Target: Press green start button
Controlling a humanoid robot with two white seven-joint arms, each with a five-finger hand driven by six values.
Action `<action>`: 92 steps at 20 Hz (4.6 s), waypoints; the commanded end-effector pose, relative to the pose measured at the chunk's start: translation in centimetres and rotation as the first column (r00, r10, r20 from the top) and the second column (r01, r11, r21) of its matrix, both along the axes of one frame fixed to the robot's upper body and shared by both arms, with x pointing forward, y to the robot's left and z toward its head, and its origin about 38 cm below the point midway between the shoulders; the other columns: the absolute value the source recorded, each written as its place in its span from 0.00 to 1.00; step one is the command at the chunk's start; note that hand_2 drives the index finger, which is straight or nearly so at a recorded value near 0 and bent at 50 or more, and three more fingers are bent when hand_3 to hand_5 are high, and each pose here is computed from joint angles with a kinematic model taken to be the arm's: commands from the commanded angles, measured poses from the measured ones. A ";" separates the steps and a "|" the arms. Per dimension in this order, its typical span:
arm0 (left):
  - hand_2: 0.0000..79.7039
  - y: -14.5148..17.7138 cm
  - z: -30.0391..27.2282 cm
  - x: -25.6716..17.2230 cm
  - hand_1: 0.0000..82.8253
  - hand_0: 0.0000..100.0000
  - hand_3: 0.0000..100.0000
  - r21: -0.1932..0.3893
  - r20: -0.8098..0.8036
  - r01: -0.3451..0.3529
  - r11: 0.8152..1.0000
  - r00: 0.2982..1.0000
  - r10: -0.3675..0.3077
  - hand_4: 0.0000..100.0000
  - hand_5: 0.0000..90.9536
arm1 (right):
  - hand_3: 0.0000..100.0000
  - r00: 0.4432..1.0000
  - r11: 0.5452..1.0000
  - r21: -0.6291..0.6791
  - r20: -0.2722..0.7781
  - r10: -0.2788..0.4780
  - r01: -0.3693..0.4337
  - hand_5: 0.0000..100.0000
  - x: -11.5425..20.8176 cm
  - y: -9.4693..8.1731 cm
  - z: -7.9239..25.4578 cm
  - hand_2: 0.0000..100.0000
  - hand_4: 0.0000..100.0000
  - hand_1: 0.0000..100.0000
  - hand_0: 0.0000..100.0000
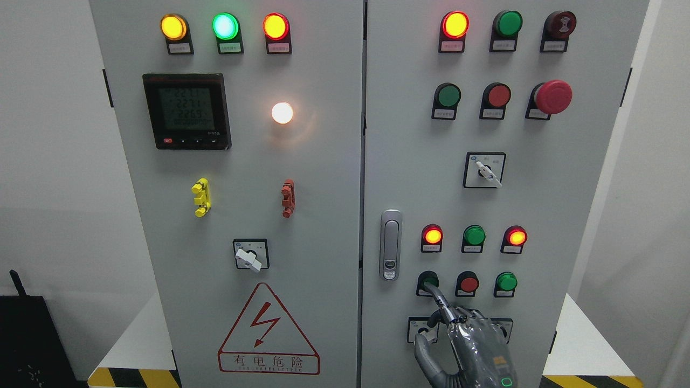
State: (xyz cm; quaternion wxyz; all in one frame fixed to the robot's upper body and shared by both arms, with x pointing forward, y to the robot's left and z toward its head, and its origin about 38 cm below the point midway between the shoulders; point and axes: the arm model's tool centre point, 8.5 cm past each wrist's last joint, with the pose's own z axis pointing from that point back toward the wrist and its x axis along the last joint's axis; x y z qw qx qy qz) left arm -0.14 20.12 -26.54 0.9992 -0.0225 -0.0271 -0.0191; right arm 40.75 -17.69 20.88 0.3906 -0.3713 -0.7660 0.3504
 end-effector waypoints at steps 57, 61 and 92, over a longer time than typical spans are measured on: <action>0.00 0.0 0.0 0.0 0.67 0.12 0.00 0.000 0.000 0.000 1.000 1.000 0.000 0.00 0.00 | 0.58 0.997 0.959 0.271 0.001 0.079 -0.077 0.31 -4.7 -1.3 -0.1 0.00 0.50 0.44 0.87; 0.00 0.0 0.0 0.0 0.67 0.12 0.00 0.000 0.000 0.000 1.000 1.000 0.000 0.00 0.00 | 0.56 0.995 0.935 0.345 -0.018 0.096 -0.084 0.27 -5.4 -1.6 -0.4 0.00 0.47 0.43 0.88; 0.00 0.0 0.0 0.0 0.67 0.12 0.00 0.000 0.000 0.000 1.000 1.000 0.000 0.00 0.00 | 0.04 0.887 0.511 0.829 -0.042 0.461 -0.226 0.00 -9.7 -0.1 -1.9 0.00 0.00 0.26 0.68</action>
